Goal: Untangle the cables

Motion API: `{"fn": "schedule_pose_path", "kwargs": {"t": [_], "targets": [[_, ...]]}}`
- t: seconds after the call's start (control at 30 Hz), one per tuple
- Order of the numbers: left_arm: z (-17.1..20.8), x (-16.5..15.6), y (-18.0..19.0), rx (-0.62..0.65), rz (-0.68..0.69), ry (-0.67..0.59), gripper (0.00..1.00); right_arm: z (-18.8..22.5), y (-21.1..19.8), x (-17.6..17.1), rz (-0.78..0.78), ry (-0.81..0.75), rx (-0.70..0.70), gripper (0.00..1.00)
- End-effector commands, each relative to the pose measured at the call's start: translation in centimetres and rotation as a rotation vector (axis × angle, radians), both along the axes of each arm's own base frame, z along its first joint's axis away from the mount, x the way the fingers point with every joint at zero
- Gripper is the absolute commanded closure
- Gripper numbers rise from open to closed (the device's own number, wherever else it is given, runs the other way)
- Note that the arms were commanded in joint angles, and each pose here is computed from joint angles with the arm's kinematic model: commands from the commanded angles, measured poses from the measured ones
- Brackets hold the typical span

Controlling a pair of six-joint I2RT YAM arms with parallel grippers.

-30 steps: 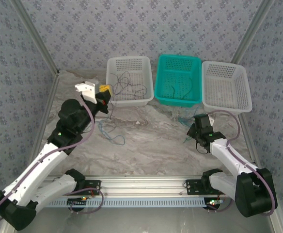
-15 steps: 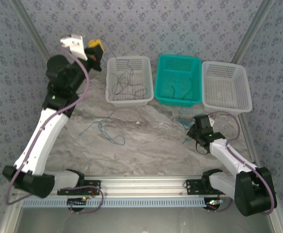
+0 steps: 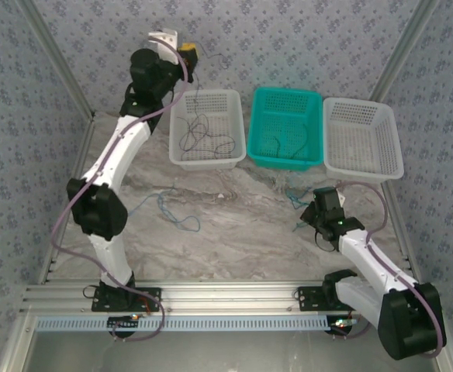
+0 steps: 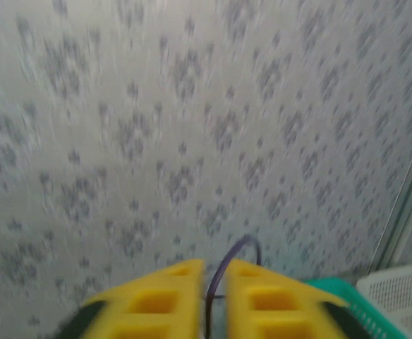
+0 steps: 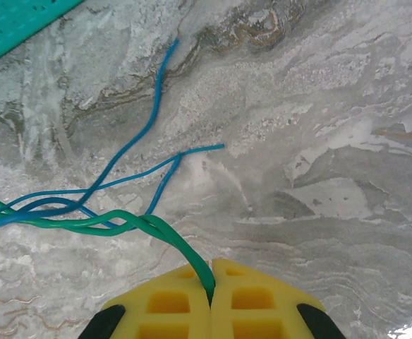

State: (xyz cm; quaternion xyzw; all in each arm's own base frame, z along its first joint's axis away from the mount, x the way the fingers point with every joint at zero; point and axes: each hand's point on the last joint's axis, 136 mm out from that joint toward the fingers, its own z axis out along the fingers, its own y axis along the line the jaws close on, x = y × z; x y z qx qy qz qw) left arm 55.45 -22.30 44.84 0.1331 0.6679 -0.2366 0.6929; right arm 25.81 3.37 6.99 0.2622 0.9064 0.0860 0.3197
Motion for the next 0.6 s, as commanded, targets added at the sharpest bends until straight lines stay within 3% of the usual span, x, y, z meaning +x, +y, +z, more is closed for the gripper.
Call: {"fn": "schedule_pose_path", "kwargs": {"t": [0.0, 0.1, 0.17, 0.4, 0.57], "targets": [[0.6, -0.2, 0.7, -0.001, 0.027, 0.042, 0.44, -0.1, -0.4, -1.0, -0.017, 0.018, 0.001, 1.00], [0.5, -1.5, 1.7, -0.003, 0.051, 0.051, 0.25, 0.4, -0.5, -0.9, -0.005, 0.000, -0.009, 1.00], [1.3, -3.4, 2.2, -0.012, 0.049, 0.038, 0.20, 0.6, -0.6, -0.8, 0.005, -0.010, -0.028, 1.00], [3.0, -12.7, 3.4, -0.108, -0.028, 0.053, 0.19, 3.3, 1.7, 0.7, 0.173, -0.121, -0.109, 1.00], [-2.2, -18.5, 0.4, -0.065, -0.103, 0.206, 0.22, 5.2, 6.3, 1.6, 0.352, -0.235, -0.114, 1.00]]}}
